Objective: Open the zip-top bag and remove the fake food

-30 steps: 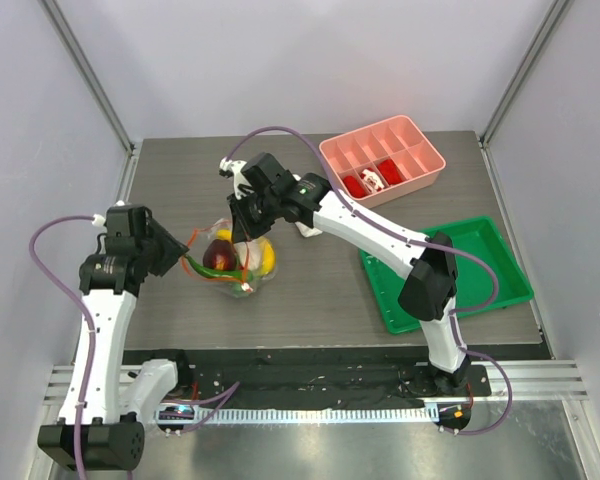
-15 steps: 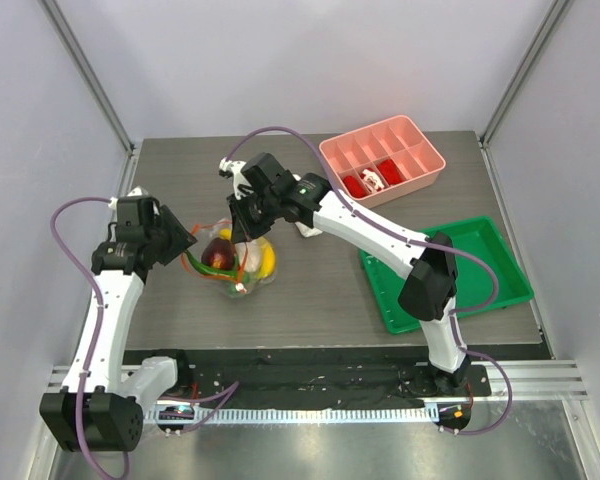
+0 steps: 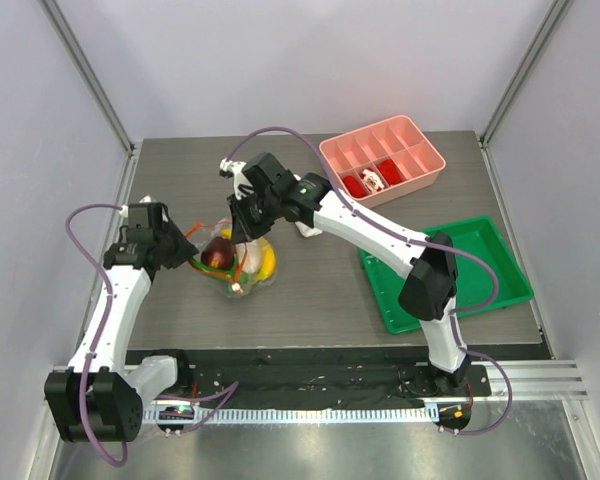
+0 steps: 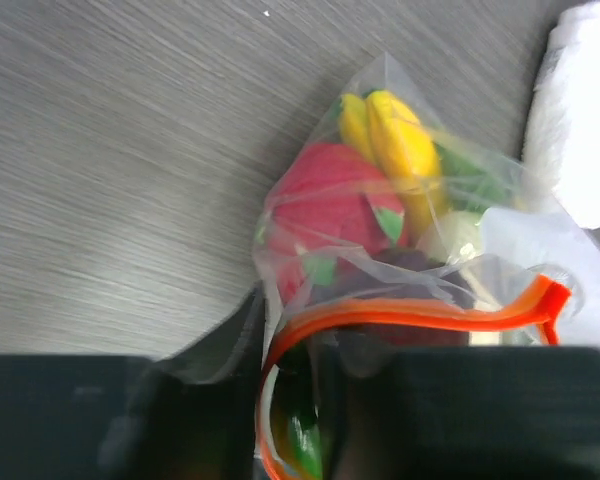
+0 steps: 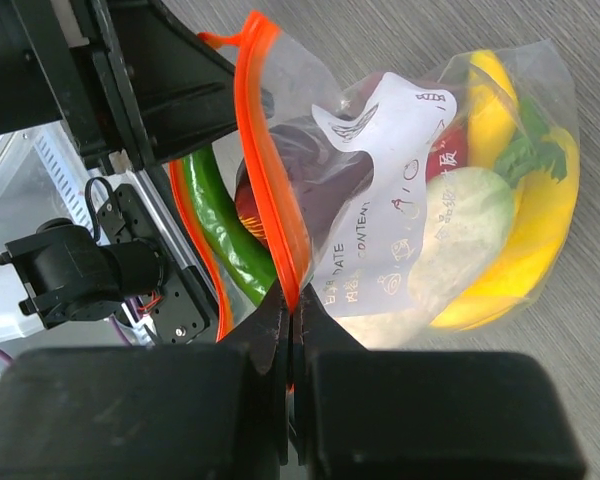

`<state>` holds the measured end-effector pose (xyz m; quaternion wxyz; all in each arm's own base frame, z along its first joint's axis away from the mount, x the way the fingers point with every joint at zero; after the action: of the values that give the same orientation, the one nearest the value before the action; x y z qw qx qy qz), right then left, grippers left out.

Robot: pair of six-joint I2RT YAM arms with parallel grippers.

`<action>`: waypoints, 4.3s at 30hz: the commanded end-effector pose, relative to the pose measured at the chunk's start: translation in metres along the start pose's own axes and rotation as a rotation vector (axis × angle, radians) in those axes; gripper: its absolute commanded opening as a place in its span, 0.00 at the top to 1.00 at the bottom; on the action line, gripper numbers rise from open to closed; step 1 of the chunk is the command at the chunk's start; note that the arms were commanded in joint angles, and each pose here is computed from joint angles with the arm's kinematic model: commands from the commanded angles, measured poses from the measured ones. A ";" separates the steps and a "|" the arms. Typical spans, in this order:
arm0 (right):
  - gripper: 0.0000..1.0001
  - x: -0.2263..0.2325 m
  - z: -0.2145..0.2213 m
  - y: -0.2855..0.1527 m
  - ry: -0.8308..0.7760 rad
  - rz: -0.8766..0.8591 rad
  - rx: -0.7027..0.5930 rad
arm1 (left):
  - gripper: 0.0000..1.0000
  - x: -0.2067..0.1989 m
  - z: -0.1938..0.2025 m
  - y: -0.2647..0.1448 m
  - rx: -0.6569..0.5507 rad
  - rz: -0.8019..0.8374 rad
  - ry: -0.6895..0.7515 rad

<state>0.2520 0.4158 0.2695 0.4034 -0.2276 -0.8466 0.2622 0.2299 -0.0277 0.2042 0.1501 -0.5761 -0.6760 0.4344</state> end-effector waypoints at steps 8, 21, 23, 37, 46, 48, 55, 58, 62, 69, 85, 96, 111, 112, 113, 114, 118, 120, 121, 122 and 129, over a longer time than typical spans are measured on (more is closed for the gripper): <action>0.50 0.005 -0.027 -0.033 -0.022 0.077 -0.110 | 1.00 -0.038 -0.032 -0.033 -0.089 0.237 -0.075; 0.54 0.066 -0.026 -0.052 -0.188 -0.127 -0.109 | 1.00 -0.037 -0.022 -0.031 -0.053 0.248 -0.090; 0.63 0.078 -0.014 -0.042 -0.208 -0.181 -0.064 | 1.00 -0.038 -0.023 -0.032 -0.053 0.254 -0.089; 0.56 0.043 0.016 0.010 -0.218 -0.121 0.064 | 1.00 -0.039 -0.026 -0.034 -0.062 0.256 -0.077; 0.48 0.032 0.022 0.014 -0.237 -0.072 0.078 | 1.00 -0.041 -0.027 -0.033 -0.059 0.263 -0.081; 0.46 0.029 0.025 0.016 -0.239 -0.068 0.090 | 1.00 -0.041 -0.027 -0.032 -0.060 0.264 -0.087; 0.38 0.022 0.027 0.018 -0.245 -0.026 0.091 | 1.00 -0.046 -0.030 -0.031 -0.055 0.295 -0.122; 0.36 0.024 0.026 0.014 -0.222 -0.049 0.097 | 1.00 -0.045 -0.031 -0.030 -0.060 0.289 -0.114; 0.29 0.028 0.022 -0.001 -0.215 -0.078 0.080 | 1.00 -0.042 -0.032 -0.029 -0.065 0.265 -0.101; 0.40 0.021 0.039 -0.002 -0.129 -0.188 0.153 | 1.00 -0.050 -0.036 -0.027 -0.068 0.319 -0.118; 0.88 0.014 0.010 -0.028 -0.004 -0.205 0.061 | 0.18 -0.056 -0.043 -0.039 -0.080 0.347 -0.157; 0.96 -0.002 0.008 -0.028 0.064 -0.193 0.056 | 0.38 -0.035 -0.019 -0.054 -0.063 0.201 -0.195; 0.96 -0.006 0.005 -0.029 0.075 -0.189 0.047 | 0.42 -0.026 0.021 -0.055 0.089 0.194 -0.296; 0.97 -0.005 0.006 -0.029 0.076 -0.189 0.049 | 0.42 -0.026 0.022 -0.052 0.100 0.193 -0.294; 0.97 -0.006 0.006 -0.028 0.077 -0.188 0.051 | 0.41 -0.028 0.022 -0.051 0.116 0.211 -0.286; 0.97 -0.005 0.006 -0.030 0.074 -0.189 0.048 | 0.41 -0.028 0.022 -0.049 0.121 0.210 -0.285; 0.97 -0.004 0.005 -0.030 0.078 -0.192 0.047 | 0.43 -0.030 0.017 -0.035 0.107 0.222 -0.270; 0.97 -0.002 0.004 -0.031 0.078 -0.201 0.046 | 0.56 -0.031 0.017 -0.030 0.111 0.241 -0.263; 0.97 0.000 0.004 -0.031 0.077 -0.218 0.050 | 0.64 -0.032 0.016 -0.028 0.109 0.246 -0.262; 0.96 0.002 0.004 -0.032 0.078 -0.230 0.052 | 0.73 -0.034 0.013 -0.027 0.091 0.268 -0.253; 0.94 0.049 -0.001 -0.042 0.022 -0.420 0.050 | 1.00 -0.048 -0.004 -0.054 -0.035 0.348 -0.167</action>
<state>0.2418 0.4011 0.2519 0.4876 -0.1286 -0.8219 0.2651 0.2061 -0.0624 0.2246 0.0435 -0.5836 -0.5930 0.5530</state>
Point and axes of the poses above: each gripper's point midway between its finger pads, its own y axis out along the fingers, its own x axis along the line the jaws close on, z = x × y, the point moved 7 cm from there along -y, back along the fingers, and after that the axes turned 13 degrees about y, right-handed, at the moved point
